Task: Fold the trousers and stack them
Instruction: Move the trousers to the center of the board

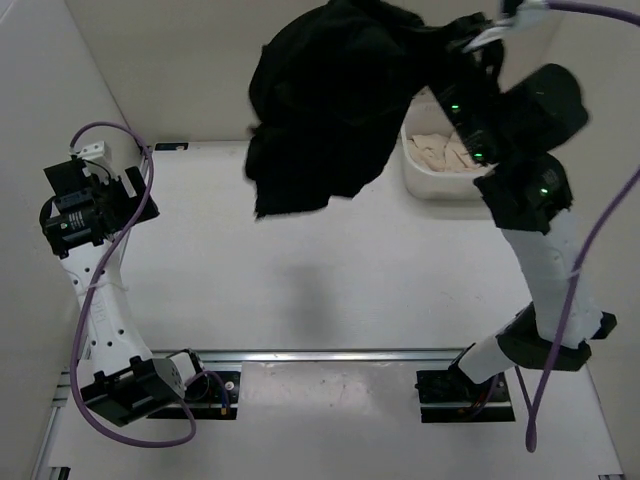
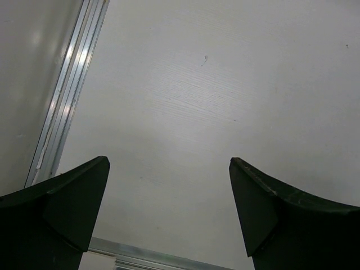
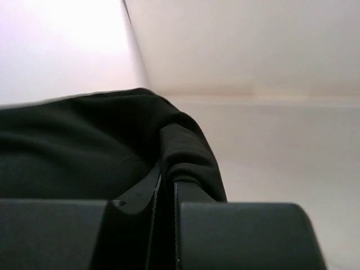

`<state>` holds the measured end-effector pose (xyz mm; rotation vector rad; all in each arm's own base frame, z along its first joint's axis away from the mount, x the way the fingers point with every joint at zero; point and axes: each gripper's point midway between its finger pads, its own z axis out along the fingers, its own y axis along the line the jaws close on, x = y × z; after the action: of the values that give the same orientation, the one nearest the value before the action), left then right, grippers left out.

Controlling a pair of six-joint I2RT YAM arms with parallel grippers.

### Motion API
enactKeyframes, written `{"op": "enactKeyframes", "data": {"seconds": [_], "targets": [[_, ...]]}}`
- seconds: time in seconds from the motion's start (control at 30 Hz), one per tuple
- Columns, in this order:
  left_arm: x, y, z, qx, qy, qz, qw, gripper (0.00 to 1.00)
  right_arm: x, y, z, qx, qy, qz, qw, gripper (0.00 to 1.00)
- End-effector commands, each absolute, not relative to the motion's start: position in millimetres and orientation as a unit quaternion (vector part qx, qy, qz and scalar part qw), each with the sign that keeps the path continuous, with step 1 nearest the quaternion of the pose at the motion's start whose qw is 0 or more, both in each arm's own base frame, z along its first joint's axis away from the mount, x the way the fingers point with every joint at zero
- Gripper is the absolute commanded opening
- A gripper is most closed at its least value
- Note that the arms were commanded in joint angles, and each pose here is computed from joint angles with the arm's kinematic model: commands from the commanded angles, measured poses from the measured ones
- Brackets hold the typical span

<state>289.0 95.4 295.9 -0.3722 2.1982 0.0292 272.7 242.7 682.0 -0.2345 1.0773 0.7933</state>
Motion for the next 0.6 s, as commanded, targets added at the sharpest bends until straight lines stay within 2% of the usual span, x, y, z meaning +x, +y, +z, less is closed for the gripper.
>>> {"op": "enactKeyframes", "data": {"seconds": [0.0, 0.2, 0.27, 0.3, 0.33, 0.37, 0.4, 0.43, 0.57], "targets": [[283.7, 87.2, 325.0, -0.136, 0.869, 0.01, 0.475, 1.0, 353.3, 324.8, 552.2, -0.109, 0.645, 0.317, 0.687, 0.0], [279.8, 95.3, 330.1, -0.146, 0.865, 0.04, 0.479, 1.0, 391.3, 374.8, 402.2, -0.157, 0.769, 0.25, 0.566, 0.0], [276.7, 96.6, 323.6, -0.15, 0.868, 0.044, 0.472, 1.0, 393.5, 384.5, 372.1, -0.18, 0.789, 0.241, 0.535, 0.0], [276.5, 96.5, 319.3, -0.151, 0.87, 0.043, 0.467, 1.0, 397.2, 395.7, 354.6, -0.192, 0.796, 0.245, 0.519, 0.04], [276.1, 96.3, 314.6, -0.152, 0.873, 0.042, 0.462, 1.0, 396.5, 403.6, 342.6, -0.215, 0.797, 0.248, 0.507, 0.31], [276.4, 91.9, 304.0, -0.148, 0.88, 0.033, 0.451, 1.0, 395.8, 410.9, 312.0, -0.236, 0.814, 0.256, 0.464, 0.63], [275.8, 91.5, 298.6, -0.149, 0.883, 0.031, 0.445, 1.0, 396.3, 411.4, 299.6, -0.243, 0.823, 0.257, 0.445, 0.85], [276.8, 85.7, 293.6, -0.142, 0.886, 0.02, 0.44, 1.0, 404.8, 404.7, 297.2, -0.222, 0.833, 0.262, 0.434, 0.99], [271.2, 64.7, 236.0, -0.126, 0.919, -0.015, 0.372, 1.0, 404.8, 358.4, 258.1, -0.159, 0.882, 0.236, 0.376, 0.99]]}}
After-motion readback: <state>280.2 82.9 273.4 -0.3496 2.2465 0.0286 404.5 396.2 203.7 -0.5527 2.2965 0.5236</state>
